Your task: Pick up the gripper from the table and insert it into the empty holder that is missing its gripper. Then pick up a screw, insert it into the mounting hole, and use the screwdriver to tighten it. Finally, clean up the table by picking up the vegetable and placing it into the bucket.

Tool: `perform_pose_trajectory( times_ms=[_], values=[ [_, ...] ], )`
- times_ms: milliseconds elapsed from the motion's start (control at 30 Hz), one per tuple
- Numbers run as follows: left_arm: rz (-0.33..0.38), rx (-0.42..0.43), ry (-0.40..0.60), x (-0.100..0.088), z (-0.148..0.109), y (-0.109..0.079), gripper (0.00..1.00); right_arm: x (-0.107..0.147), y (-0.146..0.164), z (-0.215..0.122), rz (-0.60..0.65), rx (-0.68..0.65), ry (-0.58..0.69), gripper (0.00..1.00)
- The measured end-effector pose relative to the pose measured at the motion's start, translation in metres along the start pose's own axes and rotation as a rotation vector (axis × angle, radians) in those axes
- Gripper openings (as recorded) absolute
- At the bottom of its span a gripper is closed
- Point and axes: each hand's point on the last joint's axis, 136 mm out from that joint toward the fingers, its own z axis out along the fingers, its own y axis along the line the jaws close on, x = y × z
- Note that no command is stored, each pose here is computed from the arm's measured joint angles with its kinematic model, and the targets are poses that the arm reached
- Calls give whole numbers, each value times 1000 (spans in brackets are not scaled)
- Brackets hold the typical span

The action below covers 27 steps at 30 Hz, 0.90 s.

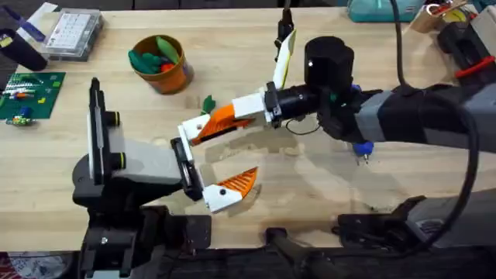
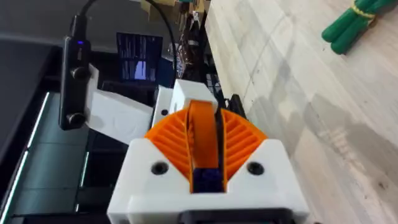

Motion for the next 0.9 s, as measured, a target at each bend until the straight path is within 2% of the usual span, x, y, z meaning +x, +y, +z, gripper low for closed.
perform_pose_trajectory(
  times_ms=[333, 633, 667, 733, 833, 867, 900],
  values=[
    [1, 31, 2, 1, 0, -5, 987, -1, 0, -2, 2, -3, 3, 220],
    [0, 37, 3, 1, 0, -7, 986, -2, -1, -6, 0, -6, 1, 335],
    [-1, 37, 3, 1, 0, -7, 986, -2, -1, -6, 1, -7, 4, 370],
    [0, 37, 3, 1, 0, -7, 986, -1, -1, -7, 3, -11, 10, 524],
    [0, 38, 3, 1, 0, -7, 986, -3, -1, -11, 0, -15, 8, 886],
    [0, 38, 3, 1, 0, -7, 986, -5, -1, -13, -1, -16, 5, 965],
    [0, 38, 3, 1, 0, -7, 986, -6, -2, -15, 1, -16, 1, 986]
  ],
)
